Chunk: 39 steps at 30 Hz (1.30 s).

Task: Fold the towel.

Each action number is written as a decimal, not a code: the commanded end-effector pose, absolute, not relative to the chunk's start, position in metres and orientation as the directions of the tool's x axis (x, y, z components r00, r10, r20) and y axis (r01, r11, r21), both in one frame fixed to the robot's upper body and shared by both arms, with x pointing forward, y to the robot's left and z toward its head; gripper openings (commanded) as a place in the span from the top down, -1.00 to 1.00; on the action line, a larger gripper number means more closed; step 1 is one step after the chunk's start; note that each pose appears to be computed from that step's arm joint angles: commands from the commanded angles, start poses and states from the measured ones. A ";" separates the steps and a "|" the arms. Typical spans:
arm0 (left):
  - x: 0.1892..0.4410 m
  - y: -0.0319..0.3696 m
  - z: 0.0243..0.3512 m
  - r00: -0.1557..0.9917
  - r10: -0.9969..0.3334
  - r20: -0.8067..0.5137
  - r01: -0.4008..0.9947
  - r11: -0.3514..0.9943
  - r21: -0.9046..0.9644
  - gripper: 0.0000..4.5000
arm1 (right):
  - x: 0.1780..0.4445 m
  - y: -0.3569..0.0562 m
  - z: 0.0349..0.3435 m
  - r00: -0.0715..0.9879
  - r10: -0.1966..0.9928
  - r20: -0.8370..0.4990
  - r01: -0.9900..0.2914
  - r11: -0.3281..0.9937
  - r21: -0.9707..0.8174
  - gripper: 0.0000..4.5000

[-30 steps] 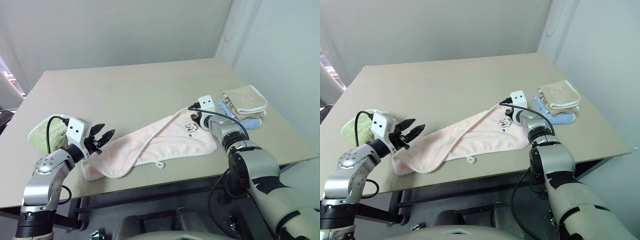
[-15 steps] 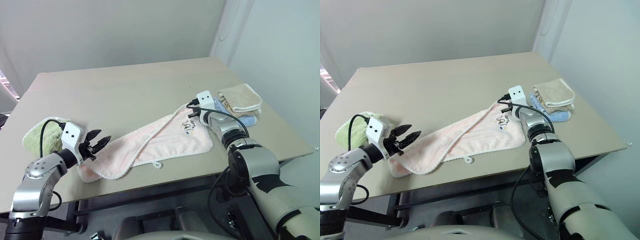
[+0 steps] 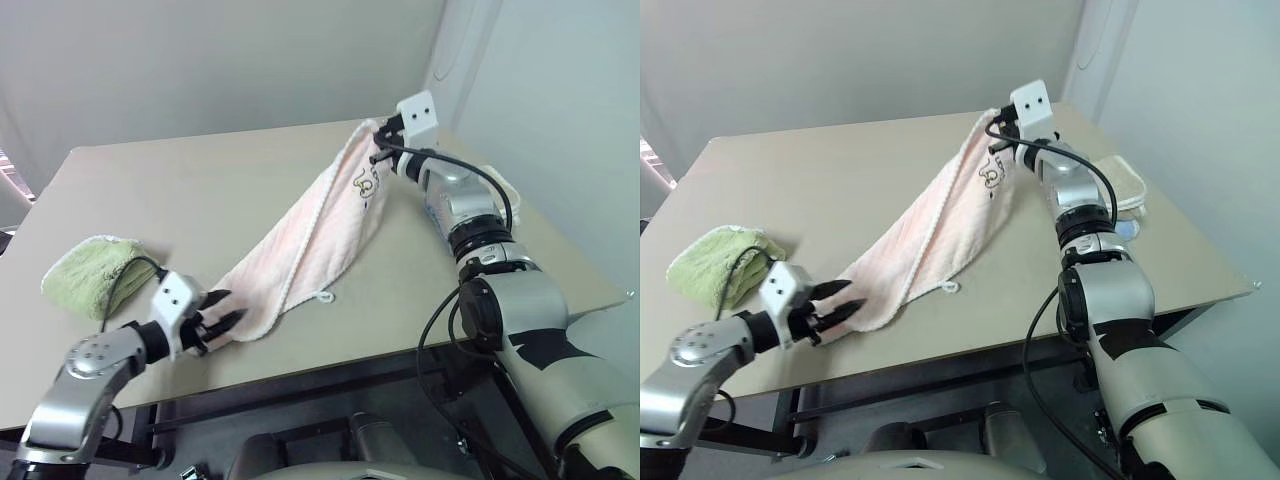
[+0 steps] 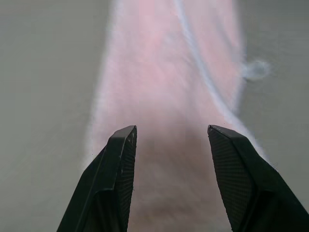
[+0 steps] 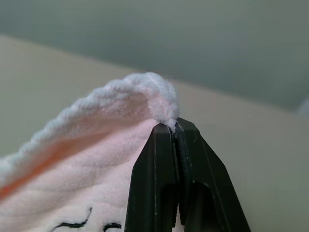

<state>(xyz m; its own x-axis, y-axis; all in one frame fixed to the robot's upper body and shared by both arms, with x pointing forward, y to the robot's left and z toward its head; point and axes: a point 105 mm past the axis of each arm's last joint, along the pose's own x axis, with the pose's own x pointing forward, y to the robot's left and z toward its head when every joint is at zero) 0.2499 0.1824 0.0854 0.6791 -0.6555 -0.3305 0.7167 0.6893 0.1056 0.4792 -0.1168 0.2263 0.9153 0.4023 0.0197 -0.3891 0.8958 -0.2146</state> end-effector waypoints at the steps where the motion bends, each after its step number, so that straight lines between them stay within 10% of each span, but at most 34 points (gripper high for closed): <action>1: 0.254 0.169 0.103 0.667 -0.689 -0.282 0.742 0.646 0.177 -0.10 | 0.476 -0.108 0.278 0.897 0.422 0.134 -0.381 0.889 -0.254 0.99; 31: 0.263 0.154 0.048 0.556 -0.687 -0.468 0.819 0.548 0.169 -0.10 | 0.472 -0.101 0.288 0.885 0.445 0.136 -0.393 0.872 -0.293 0.99; 39: 0.262 0.156 0.048 0.543 -0.690 -0.479 0.828 0.534 0.171 0.99 | 0.472 -0.101 0.286 0.886 0.443 0.136 -0.392 0.873 -0.292 1.00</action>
<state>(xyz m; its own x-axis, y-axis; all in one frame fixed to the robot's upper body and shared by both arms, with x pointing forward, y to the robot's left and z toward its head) 0.2622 0.1547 0.0454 0.5504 -0.6835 -0.4795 0.8221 0.5438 0.1685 0.4754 -0.1005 0.2620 0.8939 0.4436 0.0637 -0.4133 0.8710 -0.2655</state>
